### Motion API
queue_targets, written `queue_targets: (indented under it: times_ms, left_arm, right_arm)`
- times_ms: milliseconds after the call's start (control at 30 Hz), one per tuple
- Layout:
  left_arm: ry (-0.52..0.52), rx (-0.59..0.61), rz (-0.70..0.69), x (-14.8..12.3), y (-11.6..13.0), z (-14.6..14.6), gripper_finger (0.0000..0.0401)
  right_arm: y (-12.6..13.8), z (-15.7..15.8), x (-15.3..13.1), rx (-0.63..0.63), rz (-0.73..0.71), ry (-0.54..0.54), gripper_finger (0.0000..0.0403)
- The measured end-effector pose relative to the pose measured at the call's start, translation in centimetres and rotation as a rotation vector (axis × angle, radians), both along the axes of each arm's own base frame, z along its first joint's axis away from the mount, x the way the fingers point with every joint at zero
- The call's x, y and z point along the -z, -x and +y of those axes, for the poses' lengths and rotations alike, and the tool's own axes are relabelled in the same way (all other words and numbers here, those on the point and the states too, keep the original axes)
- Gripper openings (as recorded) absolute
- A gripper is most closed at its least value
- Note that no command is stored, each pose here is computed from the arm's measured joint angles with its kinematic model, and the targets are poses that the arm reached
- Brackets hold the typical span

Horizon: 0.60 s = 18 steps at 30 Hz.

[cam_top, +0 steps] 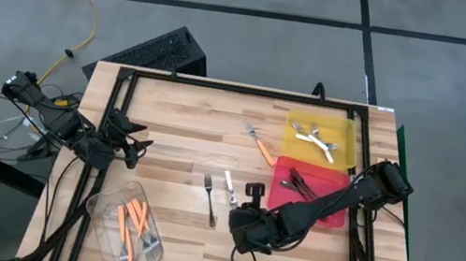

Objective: Sort silverware by color (type)
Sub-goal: Put the white fork into the yellow bin

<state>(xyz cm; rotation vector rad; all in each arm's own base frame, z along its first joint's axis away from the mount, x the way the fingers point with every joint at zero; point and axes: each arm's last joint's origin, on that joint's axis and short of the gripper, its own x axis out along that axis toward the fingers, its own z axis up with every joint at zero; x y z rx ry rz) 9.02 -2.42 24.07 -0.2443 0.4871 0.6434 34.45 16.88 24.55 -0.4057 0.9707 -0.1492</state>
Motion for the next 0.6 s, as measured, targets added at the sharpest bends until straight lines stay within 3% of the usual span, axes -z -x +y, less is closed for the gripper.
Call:
queue_targets:
  times_ms: [433, 600]
  left_arm:
    - [0.000, 0.000, 0.000, 0.0, 0.0, 0.0, 0.0242]
    - [0.000, 0.000, 0.000, 0.0, 0.0, 0.0, 0.0242]
  right_arm:
    - [0.2, -1.5, 0.0, 0.133, -0.033, 0.166, 0.0017]
    - [0.4, -2.2, 0.0, 0.214, -0.034, 0.176, 0.0017]
